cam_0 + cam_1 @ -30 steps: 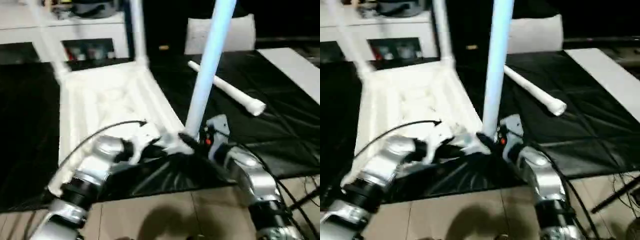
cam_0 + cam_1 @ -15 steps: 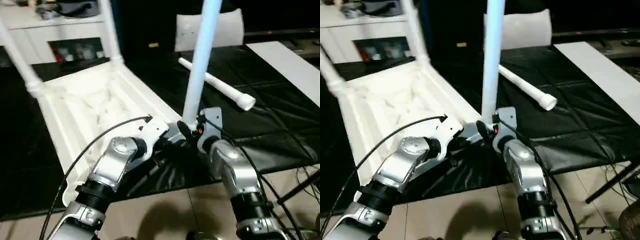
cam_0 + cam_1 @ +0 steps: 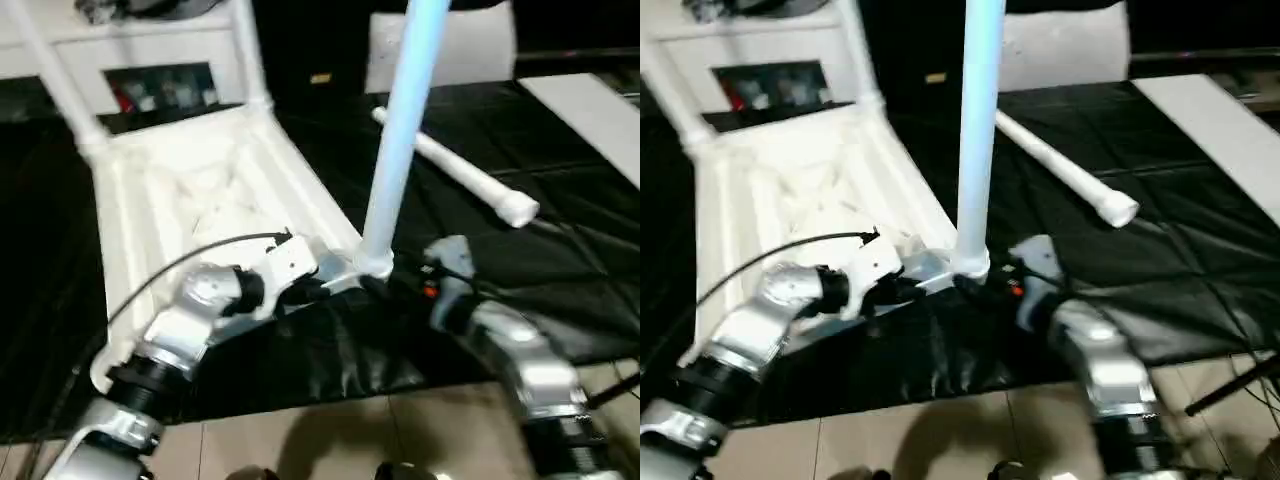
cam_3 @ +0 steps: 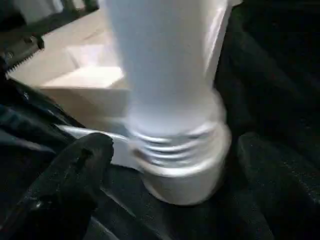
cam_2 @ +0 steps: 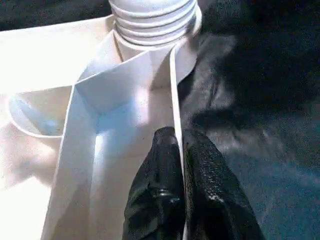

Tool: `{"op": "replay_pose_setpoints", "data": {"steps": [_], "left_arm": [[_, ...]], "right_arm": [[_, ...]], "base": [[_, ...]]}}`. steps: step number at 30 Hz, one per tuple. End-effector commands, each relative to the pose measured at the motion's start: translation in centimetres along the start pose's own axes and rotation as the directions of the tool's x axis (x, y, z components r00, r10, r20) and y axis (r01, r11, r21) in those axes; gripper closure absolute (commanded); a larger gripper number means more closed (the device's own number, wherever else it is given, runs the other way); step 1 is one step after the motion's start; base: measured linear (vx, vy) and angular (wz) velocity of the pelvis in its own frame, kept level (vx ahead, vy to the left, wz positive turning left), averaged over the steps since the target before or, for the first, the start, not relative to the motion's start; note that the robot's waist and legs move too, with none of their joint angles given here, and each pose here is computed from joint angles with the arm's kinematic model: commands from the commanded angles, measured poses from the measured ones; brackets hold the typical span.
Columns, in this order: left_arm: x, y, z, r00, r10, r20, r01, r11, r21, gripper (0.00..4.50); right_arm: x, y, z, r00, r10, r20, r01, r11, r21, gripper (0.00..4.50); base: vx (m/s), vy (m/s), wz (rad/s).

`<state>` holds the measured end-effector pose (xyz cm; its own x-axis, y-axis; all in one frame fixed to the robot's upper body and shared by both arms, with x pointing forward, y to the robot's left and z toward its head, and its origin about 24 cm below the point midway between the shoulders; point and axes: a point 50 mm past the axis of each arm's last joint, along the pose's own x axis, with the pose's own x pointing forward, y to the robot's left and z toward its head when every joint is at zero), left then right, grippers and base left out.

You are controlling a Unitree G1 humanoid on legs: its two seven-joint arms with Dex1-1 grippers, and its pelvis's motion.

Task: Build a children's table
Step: Rotate leg to tighten

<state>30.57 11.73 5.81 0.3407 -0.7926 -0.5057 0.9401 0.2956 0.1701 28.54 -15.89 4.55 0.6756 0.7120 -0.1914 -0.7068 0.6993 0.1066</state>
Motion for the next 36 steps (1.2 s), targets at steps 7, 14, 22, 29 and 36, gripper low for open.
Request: {"op": "replay_pose_setpoints", "data": {"steps": [7,14,22,29,36], "left_arm": [[-0.7,-0.7,-0.9,0.958,-0.261,-0.121,0.276,0.953,0.128,4.5],[-1.3,-1.0,-0.8,0.901,-0.398,-0.173,0.427,0.883,0.195,4.5],[-1.0,-1.4,-0.7,0.863,-0.461,-0.207,0.501,0.834,0.23,4.5],[-0.7,-1.6,-0.7,0.842,-0.489,-0.229,0.536,0.807,0.248,4.5],[-0.7,-1.4,-1.0,0.838,-0.487,-0.245,0.54,0.802,0.254,4.5]], "right_arm": [[-1.3,0.8,1.8,0.943,0.325,-0.066,-0.33,0.94,-0.084,0.08],[-0.8,0.9,2.6,0.881,0.457,-0.121,-0.47,0.874,-0.122,0.54],[-0.1,1.3,2.8,0.814,0.556,-0.171,-0.576,0.81,-0.112,1.23],[-0.3,1.2,2.6,0.752,0.621,-0.223,-0.646,0.761,-0.058,1.81],[-0.3,1.1,2.7,0.715,0.654,-0.248,-0.682,0.73,-0.043,2.3]], "base": [[0.008,-0.003,0.0],[0.0,0.0,0.0],[0.0,0.0,0.0],[0.0,0.0,0.0],[0.0,0.0,0.0]]}}
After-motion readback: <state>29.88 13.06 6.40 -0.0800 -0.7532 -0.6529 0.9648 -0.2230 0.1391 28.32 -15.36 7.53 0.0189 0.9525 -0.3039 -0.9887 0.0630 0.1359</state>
